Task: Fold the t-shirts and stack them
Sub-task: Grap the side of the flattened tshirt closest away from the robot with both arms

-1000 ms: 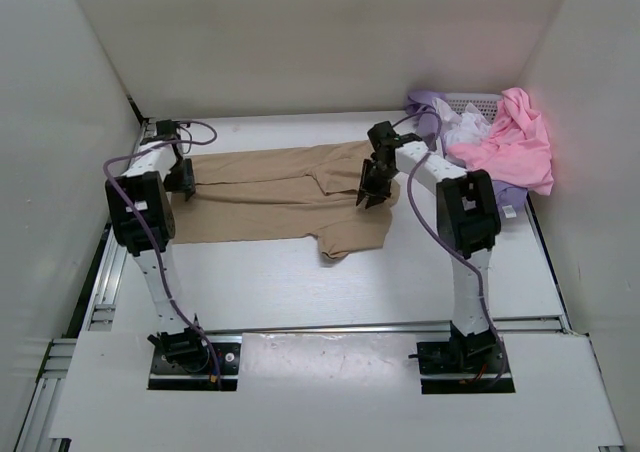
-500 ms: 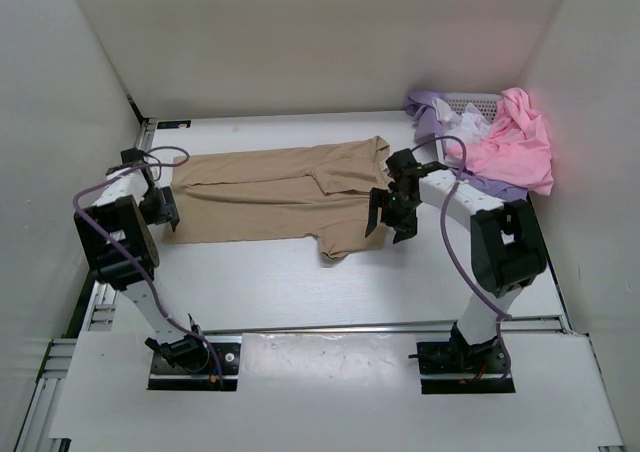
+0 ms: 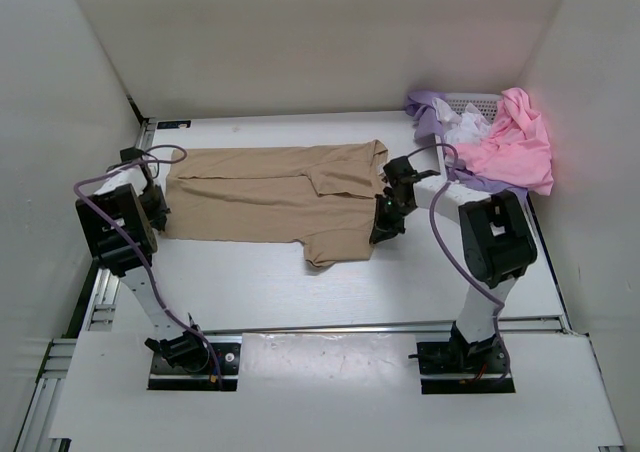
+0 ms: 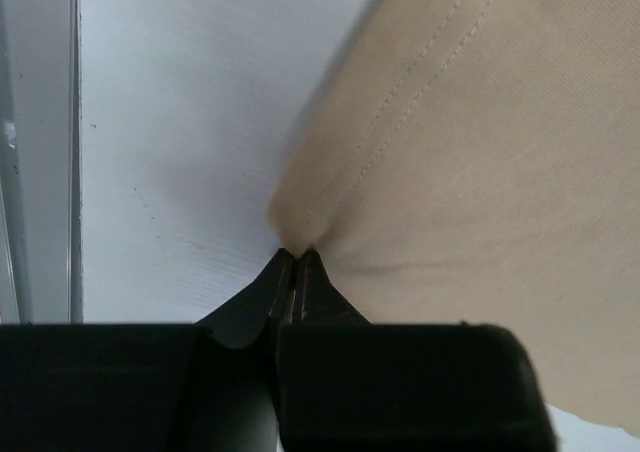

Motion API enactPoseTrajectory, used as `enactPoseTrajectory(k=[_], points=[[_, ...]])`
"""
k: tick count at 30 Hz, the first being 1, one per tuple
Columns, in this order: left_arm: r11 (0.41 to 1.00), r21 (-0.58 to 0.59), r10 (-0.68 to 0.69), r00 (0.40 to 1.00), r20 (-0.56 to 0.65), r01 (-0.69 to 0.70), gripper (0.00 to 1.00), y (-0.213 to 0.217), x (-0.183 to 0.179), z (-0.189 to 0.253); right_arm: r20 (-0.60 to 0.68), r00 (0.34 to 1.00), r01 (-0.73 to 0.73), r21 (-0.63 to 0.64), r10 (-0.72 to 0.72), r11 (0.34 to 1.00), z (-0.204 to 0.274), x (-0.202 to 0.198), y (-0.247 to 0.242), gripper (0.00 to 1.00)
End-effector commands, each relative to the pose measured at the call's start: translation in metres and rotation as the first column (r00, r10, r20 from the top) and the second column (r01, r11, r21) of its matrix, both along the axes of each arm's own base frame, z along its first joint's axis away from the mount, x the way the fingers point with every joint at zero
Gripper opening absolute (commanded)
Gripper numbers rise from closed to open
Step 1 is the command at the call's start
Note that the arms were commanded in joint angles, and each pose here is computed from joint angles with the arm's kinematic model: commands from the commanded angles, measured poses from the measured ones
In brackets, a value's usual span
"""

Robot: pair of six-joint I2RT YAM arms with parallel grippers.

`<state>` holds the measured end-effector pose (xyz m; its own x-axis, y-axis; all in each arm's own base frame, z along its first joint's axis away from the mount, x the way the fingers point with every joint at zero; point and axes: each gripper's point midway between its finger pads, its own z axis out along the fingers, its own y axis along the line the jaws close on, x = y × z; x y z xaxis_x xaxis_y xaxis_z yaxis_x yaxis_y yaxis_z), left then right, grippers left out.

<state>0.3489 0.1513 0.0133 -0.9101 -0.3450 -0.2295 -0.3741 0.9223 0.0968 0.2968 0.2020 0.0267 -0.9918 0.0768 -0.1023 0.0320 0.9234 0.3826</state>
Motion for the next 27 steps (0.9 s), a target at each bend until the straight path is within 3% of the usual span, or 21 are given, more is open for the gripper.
enactPoseTrajectory(k=[1,4,6,8,10,11,14,20,22,26,27], points=[[1.0,-0.031,0.002,1.0,0.016,-0.002,0.1,-0.006,-0.008,0.004,0.011,1.0,0.011,0.058,-0.012,0.998,0.023,-0.013,-0.005,0.11],[1.0,-0.031,0.002,1.0,0.014,-0.002,0.1,-0.008,-0.014,0.008,-0.018,1.0,0.012,0.094,-0.01,0.996,0.041,-0.039,-0.007,0.02],[0.999,-0.032,0.002,1.0,0.013,-0.002,0.1,-0.009,-0.017,0.008,-0.011,1.0,0.027,0.112,-0.026,0.993,0.052,-0.05,-0.009,0.06],[1.0,-0.028,0.002,1.0,0.021,-0.002,0.1,-0.009,-0.016,0.011,-0.019,0.998,0.061,0.097,-0.059,0.993,0.051,-0.061,-0.012,0.4],[0.999,-0.032,0.003,1.0,0.011,-0.002,0.1,-0.01,-0.019,0.009,-0.014,0.997,0.08,0.111,-0.079,0.991,0.053,-0.058,-0.007,0.61],[0.999,-0.036,0.003,1.0,0.002,-0.002,0.1,-0.011,-0.022,0.009,-0.026,0.996,0.092,0.099,-0.09,0.991,0.047,-0.055,-0.004,0.64],[0.999,-0.043,0.002,1.0,-0.017,-0.003,0.1,-0.014,-0.029,0.007,-0.084,0.974,0.217,0.057,-0.212,0.975,0.036,-0.043,0.001,0.65],[1.0,-0.031,0.005,1.0,-0.01,-0.005,0.1,-0.013,-0.031,0.013,-0.186,0.943,0.283,0.009,-0.277,0.959,0.009,-0.053,0.034,0.65],[1.0,-0.028,0.005,1.0,-0.002,-0.005,0.1,-0.013,-0.03,0.016,-0.149,0.949,0.286,0.036,-0.278,0.958,0.009,-0.041,0.042,0.64],[1.0,-0.019,0.007,1.0,-0.005,-0.007,0.1,-0.012,-0.032,0.019,-0.123,0.945,0.308,0.013,-0.304,0.951,0.0,-0.029,0.042,0.46],[1.0,-0.01,0.009,1.0,-0.009,-0.009,0.1,-0.01,-0.033,0.02,-0.114,0.94,0.323,0.002,-0.32,0.947,-0.002,-0.027,0.04,0.33]])
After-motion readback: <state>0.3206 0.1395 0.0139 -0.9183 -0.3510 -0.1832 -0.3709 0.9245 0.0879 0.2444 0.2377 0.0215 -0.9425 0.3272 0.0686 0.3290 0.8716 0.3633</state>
